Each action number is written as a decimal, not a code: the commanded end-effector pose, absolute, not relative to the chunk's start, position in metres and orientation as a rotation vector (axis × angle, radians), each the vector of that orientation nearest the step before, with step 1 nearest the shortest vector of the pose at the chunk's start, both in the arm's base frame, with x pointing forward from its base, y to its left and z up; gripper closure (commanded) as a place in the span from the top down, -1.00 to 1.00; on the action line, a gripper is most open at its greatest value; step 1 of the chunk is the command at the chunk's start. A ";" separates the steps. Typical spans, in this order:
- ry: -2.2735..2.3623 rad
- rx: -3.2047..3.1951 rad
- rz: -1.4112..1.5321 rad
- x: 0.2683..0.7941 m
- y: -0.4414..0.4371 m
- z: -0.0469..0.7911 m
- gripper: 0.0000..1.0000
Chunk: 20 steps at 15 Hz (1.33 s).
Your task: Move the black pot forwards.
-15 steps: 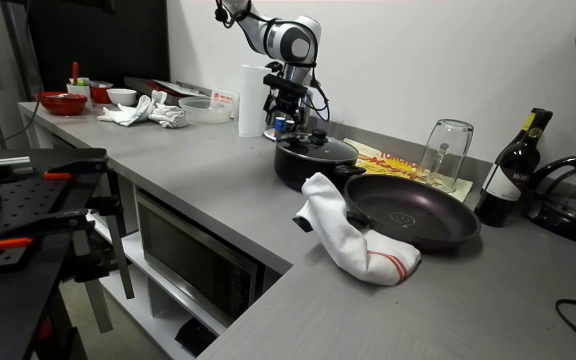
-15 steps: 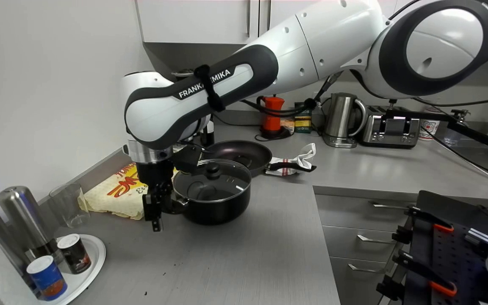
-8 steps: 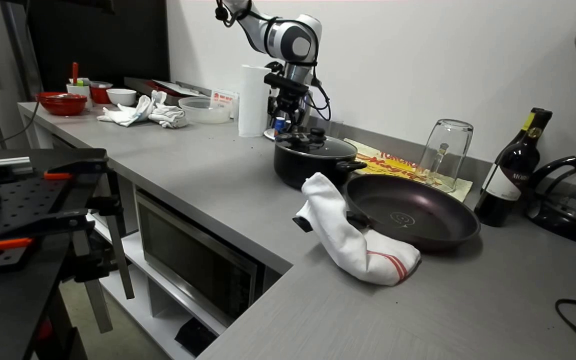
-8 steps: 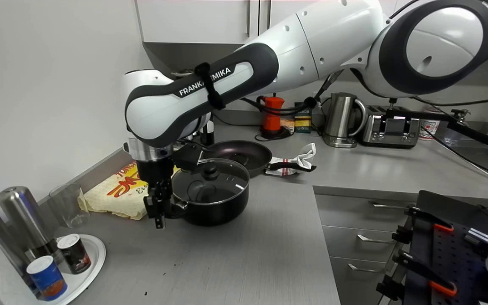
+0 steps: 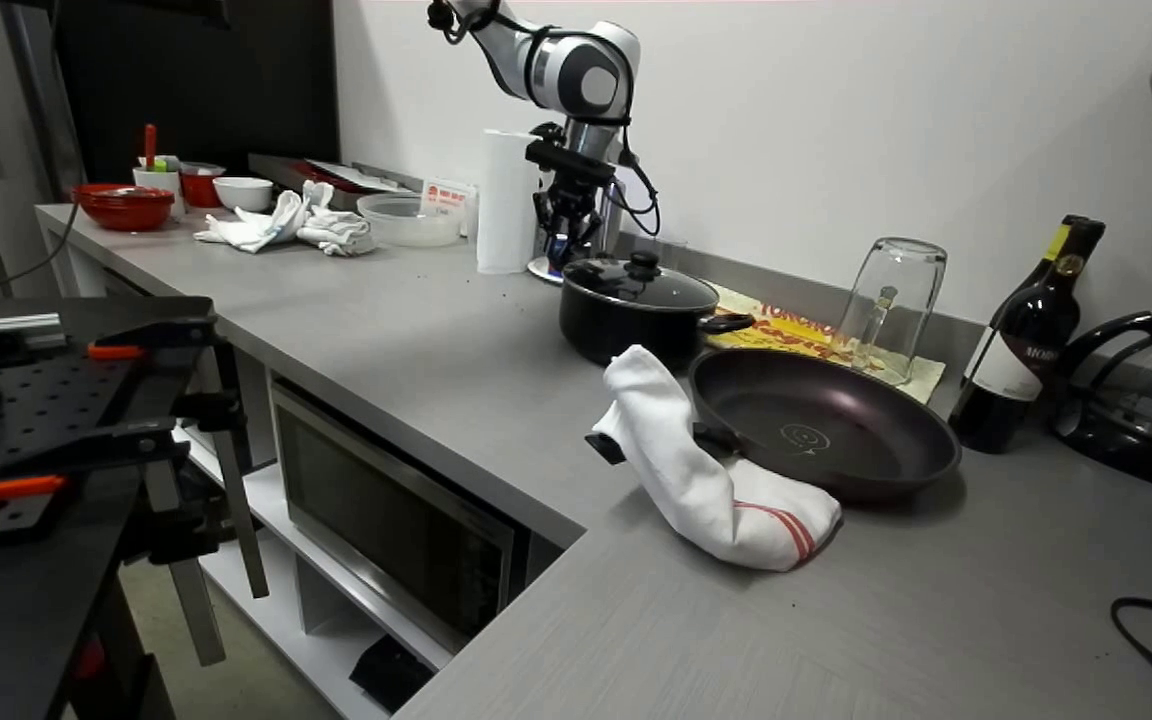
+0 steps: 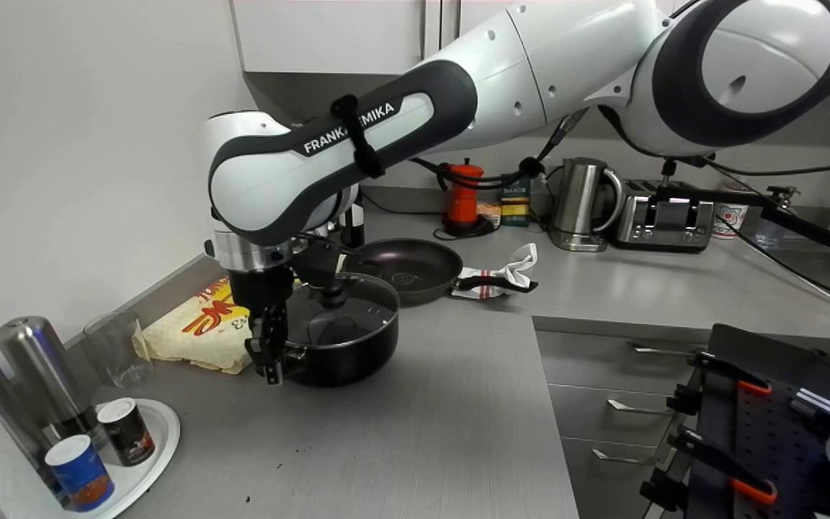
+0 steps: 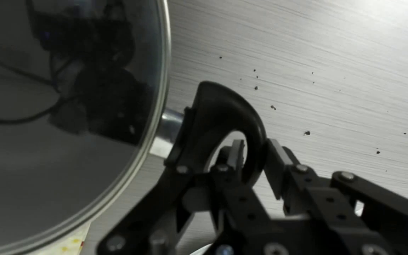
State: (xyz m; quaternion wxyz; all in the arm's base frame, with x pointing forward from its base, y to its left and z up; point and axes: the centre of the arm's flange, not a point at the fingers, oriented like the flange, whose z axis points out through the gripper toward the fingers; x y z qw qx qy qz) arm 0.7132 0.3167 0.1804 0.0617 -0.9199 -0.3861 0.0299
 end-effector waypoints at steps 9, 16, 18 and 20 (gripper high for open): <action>-1.364 -2.681 0.062 0.624 0.299 0.191 -0.93; -1.430 -2.640 0.017 0.553 0.289 0.193 -0.93; -1.457 -2.624 0.010 0.532 0.290 0.192 -0.93; -1.485 -2.604 0.009 0.507 0.292 0.191 -0.93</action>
